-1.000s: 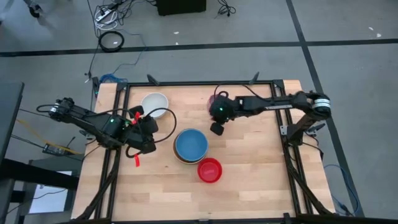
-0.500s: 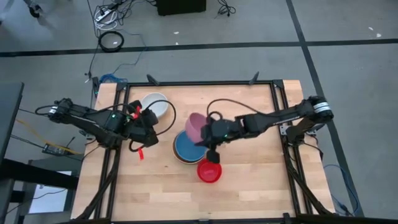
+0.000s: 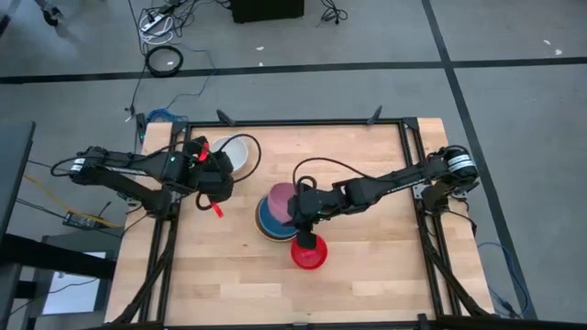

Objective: Nest bowls inside each other
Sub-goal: Stack the pink bowl on top of the blue bowl, then stack the white bowl on top of the pink bowl

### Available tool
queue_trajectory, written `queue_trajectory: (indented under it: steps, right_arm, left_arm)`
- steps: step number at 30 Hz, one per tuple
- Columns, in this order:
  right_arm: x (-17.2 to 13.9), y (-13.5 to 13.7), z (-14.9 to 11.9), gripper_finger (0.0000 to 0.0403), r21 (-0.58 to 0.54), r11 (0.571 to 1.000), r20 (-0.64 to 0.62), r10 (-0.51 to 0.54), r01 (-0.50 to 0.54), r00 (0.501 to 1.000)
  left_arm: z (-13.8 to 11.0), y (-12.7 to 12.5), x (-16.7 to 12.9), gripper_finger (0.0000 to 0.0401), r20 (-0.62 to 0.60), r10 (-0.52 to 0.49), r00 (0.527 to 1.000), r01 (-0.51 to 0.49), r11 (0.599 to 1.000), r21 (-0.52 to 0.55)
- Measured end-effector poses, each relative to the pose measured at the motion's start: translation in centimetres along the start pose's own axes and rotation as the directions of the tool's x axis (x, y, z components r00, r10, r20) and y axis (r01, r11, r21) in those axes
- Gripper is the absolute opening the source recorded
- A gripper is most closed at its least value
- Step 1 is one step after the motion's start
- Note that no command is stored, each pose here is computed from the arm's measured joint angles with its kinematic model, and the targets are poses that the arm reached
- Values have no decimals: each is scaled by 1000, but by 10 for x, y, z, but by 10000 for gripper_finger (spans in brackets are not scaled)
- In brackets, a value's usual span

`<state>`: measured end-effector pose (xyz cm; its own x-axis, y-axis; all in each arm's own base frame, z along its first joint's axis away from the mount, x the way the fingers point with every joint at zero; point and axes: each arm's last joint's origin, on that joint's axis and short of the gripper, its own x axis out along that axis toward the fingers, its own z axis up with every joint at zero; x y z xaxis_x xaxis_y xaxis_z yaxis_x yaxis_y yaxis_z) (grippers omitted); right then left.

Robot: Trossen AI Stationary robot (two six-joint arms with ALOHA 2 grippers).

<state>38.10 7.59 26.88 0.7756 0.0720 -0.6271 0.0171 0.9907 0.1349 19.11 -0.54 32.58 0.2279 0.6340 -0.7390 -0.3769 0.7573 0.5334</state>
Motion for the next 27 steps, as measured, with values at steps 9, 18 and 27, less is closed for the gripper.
queue_trajectory:
  steps: [9,18,27]
  right_arm:
    - [-1,3,-1,183,49,999,-9,16,-16,1000]
    - [-3,16,-4,207,56,997,-16,60,-59,998]
    - [-9,20,-2,197,57,997,5,48,-48,999]
  left_arm:
    - [-20,-18,45,76,-135,-32,990,44,996,83]
    - [-23,-21,71,76,-140,-48,989,58,996,71]
    - [-18,-10,81,76,-134,-41,990,51,996,76]
